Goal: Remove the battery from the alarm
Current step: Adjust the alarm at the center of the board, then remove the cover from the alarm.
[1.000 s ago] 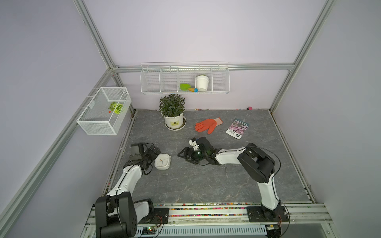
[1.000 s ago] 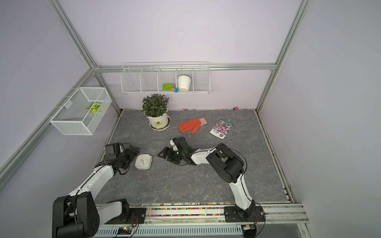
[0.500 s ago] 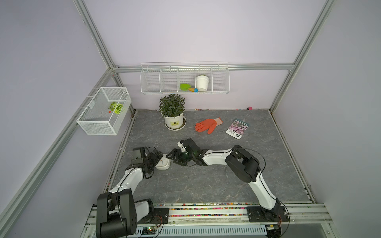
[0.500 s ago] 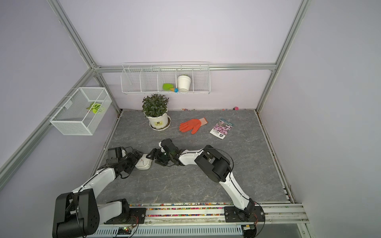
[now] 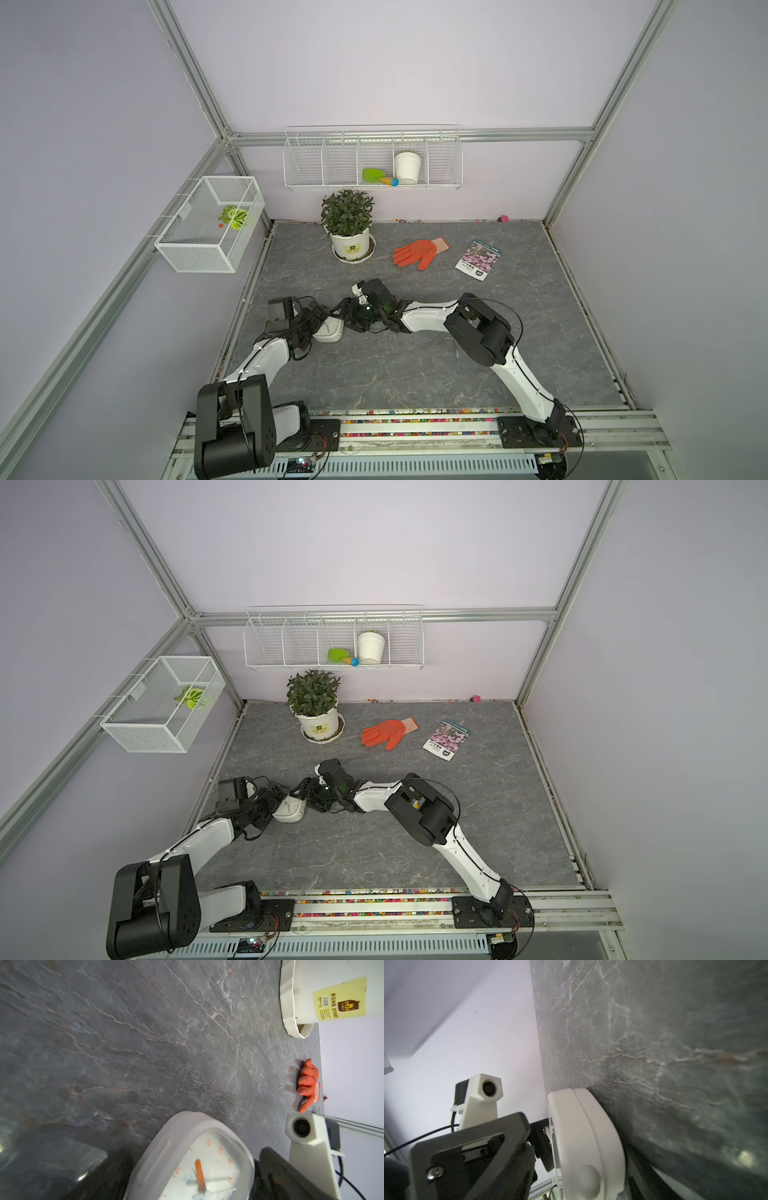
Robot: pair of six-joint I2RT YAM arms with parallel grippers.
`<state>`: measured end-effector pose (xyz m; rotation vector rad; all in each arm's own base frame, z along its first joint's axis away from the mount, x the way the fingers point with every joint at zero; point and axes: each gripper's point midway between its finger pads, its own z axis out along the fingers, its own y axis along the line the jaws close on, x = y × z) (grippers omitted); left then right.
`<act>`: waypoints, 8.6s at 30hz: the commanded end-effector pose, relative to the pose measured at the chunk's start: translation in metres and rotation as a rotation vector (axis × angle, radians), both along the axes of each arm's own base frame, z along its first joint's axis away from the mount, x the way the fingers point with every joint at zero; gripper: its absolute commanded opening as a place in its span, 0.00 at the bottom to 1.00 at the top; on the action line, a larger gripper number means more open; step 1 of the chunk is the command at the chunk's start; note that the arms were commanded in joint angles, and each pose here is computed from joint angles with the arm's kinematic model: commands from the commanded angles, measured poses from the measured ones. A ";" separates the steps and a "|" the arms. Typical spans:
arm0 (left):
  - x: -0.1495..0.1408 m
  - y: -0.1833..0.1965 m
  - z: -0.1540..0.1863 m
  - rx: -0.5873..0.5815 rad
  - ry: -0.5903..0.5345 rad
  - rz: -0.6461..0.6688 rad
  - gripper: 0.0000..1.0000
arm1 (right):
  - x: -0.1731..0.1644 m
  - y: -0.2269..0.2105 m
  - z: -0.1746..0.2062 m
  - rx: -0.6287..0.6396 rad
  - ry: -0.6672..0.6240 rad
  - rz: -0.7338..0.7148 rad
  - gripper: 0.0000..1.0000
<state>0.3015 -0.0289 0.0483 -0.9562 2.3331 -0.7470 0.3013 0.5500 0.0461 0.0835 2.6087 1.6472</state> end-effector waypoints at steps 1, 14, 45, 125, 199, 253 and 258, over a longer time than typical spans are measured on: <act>-0.002 -0.003 -0.007 -0.022 0.016 -0.007 0.99 | -0.012 -0.005 -0.043 -0.075 0.066 0.013 0.67; 0.002 -0.012 0.000 -0.072 -0.019 -0.042 0.98 | -0.012 0.009 -0.001 0.037 -0.030 0.046 0.54; -0.025 -0.104 0.220 -0.438 -0.302 -0.426 1.00 | -0.031 -0.224 0.183 -0.340 -1.412 0.205 0.41; -0.009 -0.231 0.255 -0.357 -0.674 -0.503 0.11 | 0.000 -0.279 0.248 0.569 -0.554 -0.374 0.98; -0.060 -0.274 0.244 -0.553 -0.547 -0.898 0.58 | -0.029 -0.259 0.239 0.637 -0.300 -0.005 0.35; -0.019 -0.290 0.004 -0.315 -0.095 -0.803 0.10 | 0.006 -0.303 0.019 0.191 -0.134 -0.252 0.48; -0.018 -0.290 0.004 -0.314 -0.095 -0.807 0.10 | 0.004 -0.295 0.023 0.201 -0.133 -0.229 0.46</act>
